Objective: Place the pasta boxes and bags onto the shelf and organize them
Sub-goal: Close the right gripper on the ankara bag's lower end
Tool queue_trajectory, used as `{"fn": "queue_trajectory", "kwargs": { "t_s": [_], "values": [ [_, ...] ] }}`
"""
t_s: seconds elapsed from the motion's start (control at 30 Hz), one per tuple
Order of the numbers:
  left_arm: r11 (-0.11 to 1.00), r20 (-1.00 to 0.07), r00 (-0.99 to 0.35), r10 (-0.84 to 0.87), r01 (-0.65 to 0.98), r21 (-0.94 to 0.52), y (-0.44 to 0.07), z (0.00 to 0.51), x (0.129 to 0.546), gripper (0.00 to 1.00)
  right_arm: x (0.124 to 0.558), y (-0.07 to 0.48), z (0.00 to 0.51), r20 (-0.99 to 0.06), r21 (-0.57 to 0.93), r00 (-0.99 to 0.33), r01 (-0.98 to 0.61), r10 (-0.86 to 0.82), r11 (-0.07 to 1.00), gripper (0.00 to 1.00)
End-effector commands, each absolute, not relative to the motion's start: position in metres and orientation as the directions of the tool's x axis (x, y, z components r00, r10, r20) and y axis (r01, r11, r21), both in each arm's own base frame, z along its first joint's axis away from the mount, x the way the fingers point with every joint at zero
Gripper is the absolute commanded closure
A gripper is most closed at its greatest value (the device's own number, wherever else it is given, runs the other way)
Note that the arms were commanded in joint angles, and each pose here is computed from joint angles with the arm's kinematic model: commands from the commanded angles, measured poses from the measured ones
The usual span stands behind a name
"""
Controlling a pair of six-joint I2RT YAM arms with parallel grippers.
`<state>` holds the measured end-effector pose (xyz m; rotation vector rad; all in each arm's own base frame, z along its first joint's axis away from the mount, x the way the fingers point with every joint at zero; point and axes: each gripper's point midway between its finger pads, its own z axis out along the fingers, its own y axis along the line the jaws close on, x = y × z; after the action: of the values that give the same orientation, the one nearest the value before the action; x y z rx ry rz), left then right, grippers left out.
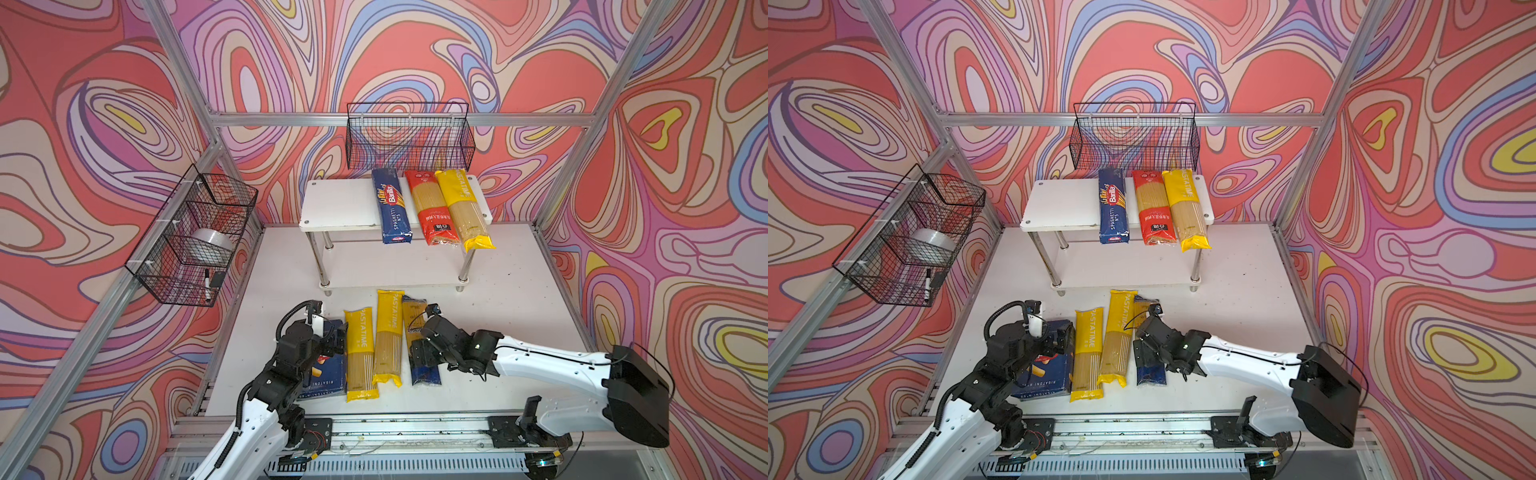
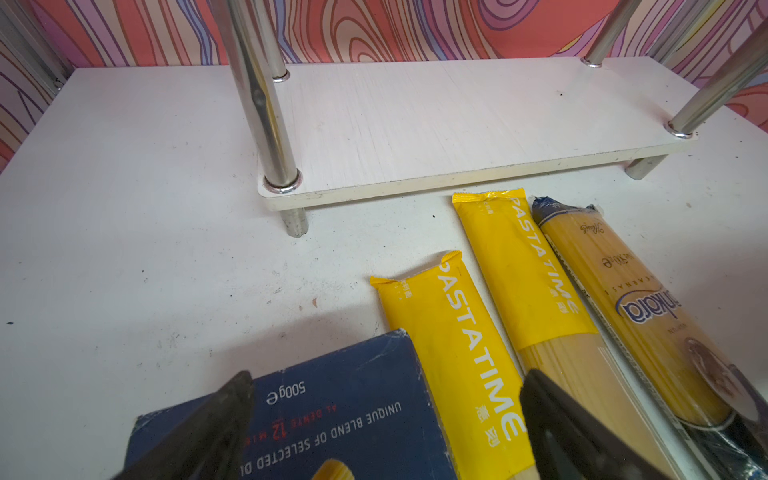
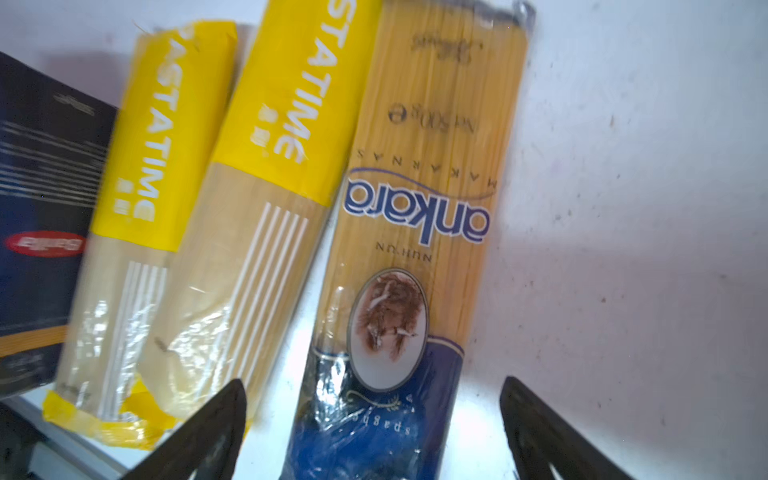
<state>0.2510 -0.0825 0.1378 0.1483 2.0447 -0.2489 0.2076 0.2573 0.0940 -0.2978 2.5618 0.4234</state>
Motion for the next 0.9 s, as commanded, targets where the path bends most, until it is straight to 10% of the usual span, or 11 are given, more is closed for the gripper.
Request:
{"fn": "queue_trajectory", "kwargs": {
  "t_s": [0.0,0.87],
  "values": [
    [0.971,-0.898,-0.439,-0.011,0.21,-0.115,-0.083,0.152,0.253,0.0,0.211,0.248,0.095,-0.525,0.171,-0.834,-0.298,-0.169,0.939,0.02],
    [0.973,-0.908,-0.419,-0.021,0.201,-0.115,-0.079,0.155,0.25,0.0,0.215,0.259,0.014,-0.39,0.093,-0.903,-0.232,-0.179,0.968,0.02]
  ]
}}
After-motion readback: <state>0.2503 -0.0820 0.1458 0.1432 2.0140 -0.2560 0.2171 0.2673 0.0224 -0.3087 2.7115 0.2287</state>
